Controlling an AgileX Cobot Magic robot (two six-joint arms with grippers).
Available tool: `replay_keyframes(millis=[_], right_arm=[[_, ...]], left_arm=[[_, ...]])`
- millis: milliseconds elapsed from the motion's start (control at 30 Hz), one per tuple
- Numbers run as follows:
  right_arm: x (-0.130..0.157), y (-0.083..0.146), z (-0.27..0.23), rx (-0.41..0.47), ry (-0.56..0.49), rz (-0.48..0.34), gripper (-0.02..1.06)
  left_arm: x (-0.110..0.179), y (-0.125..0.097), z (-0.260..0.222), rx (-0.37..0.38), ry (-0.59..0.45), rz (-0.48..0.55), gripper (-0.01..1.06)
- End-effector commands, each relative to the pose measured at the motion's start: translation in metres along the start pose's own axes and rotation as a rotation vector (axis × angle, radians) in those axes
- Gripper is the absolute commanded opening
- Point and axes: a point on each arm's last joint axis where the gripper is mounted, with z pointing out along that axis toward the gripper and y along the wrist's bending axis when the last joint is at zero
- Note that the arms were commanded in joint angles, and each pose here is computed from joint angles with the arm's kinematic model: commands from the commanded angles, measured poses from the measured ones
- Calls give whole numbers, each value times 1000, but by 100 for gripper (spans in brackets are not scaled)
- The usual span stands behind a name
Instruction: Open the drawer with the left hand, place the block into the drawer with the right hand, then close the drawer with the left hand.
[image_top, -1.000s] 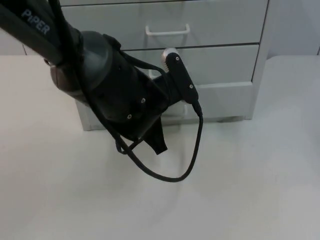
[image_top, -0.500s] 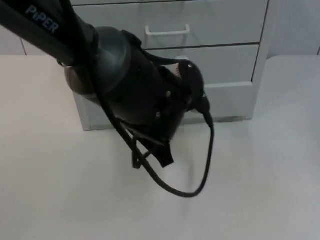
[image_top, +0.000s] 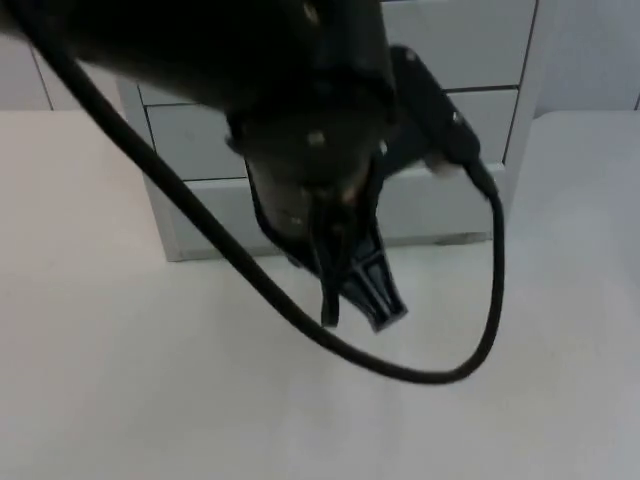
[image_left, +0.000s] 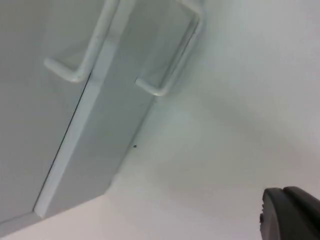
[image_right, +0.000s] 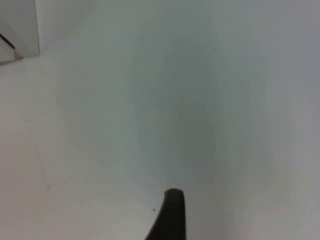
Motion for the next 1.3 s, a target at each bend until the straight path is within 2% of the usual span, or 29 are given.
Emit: replay_keyframes(millis=[0,200,333,400,433,533,733,833,933,1033,1267], right_arm=[[1,1,-1,-4,0,-9,72],[1,2,-2,-9,-2,-3,72],[1,4,-7,-34,-18,-29,72],[0,5,-18,-55,-71,-51,72],[0,5,-18,-55,-71,-51,72],[1,3,-44,-63,-170,-80,72],[8,0,-85,-76,-326,-91,72],[13,2,-99,-106,-379,-124,72],[19,3,-115,-137,-441,-172,72],[28,2,-131,-140,-488,-190,72],[44,2,-155,-184,-567,-171,72]], left_arm=[[-1,9,-23,39,-38,-47,0],[3,34,-75,21,-164,-116,0],[12,55,-99,17,-206,-172,0],[20,71,-110,32,-230,-218,0],[20,71,-110,32,-230,-218,0],[41,104,-129,77,-274,-320,0],[71,137,-162,152,-384,-444,0],[83,144,-176,159,-431,-470,0],[98,146,-191,132,-491,-499,0],[118,137,-201,97,-552,-509,0],[159,111,-216,65,-666,-565,0]])
